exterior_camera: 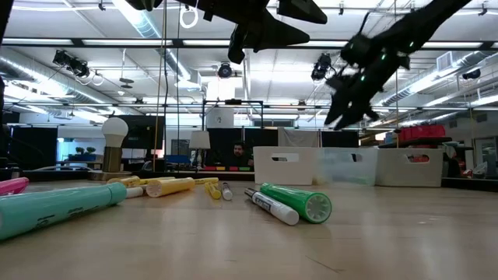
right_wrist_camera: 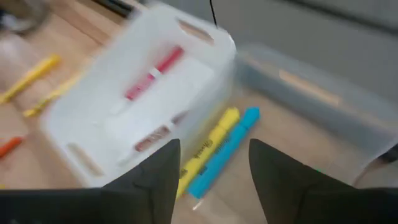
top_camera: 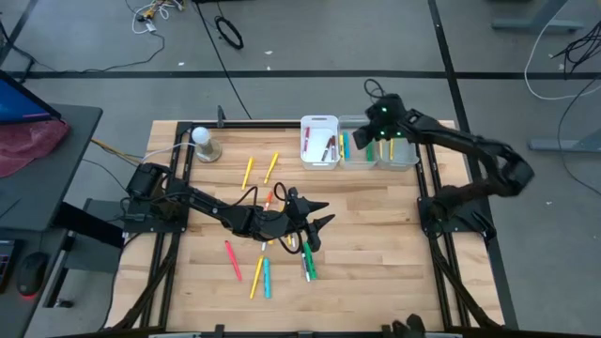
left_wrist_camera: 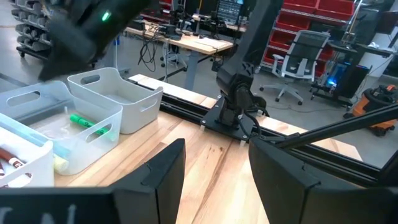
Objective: Pick & Place Markers
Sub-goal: Put the orange marker pen into the white bin
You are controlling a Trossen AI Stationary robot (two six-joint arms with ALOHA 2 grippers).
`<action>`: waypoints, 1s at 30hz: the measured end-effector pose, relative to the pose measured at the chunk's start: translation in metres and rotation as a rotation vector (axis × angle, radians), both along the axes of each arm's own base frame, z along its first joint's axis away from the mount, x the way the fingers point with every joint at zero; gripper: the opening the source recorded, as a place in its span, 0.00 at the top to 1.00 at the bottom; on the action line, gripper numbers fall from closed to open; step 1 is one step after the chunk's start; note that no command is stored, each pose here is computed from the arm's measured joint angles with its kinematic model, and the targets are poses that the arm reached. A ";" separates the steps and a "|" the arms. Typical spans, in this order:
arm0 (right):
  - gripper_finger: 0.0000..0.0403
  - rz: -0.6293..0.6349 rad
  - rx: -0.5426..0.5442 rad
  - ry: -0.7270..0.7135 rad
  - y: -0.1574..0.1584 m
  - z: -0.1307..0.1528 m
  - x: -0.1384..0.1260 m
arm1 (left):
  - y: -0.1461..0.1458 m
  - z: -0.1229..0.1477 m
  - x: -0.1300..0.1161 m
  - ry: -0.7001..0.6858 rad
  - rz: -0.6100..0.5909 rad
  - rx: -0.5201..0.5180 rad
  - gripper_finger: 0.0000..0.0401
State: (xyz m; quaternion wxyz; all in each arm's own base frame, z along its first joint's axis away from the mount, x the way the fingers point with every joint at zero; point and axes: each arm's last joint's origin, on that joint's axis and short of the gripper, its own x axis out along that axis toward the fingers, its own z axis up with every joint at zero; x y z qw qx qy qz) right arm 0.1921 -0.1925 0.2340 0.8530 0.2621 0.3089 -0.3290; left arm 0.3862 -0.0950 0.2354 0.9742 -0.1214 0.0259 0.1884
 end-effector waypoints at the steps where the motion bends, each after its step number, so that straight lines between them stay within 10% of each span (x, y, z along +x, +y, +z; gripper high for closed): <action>1: 0.54 0.022 -0.031 -0.011 0.008 0.009 -0.001 | 0.000 0.000 0.000 0.000 0.000 0.000 0.54; 12: 0.63 0.445 -0.231 -0.097 0.141 0.056 -0.002 | -0.007 0.006 -0.006 0.023 -0.001 0.054 0.54; 22: 0.71 0.779 -0.222 -0.269 0.244 -0.011 -0.010 | -0.026 0.027 -0.047 0.167 0.157 0.083 0.54; 30: 0.76 0.704 -0.173 -0.366 0.265 -0.068 -0.030 | -0.031 0.012 -0.084 0.346 0.242 -0.058 0.54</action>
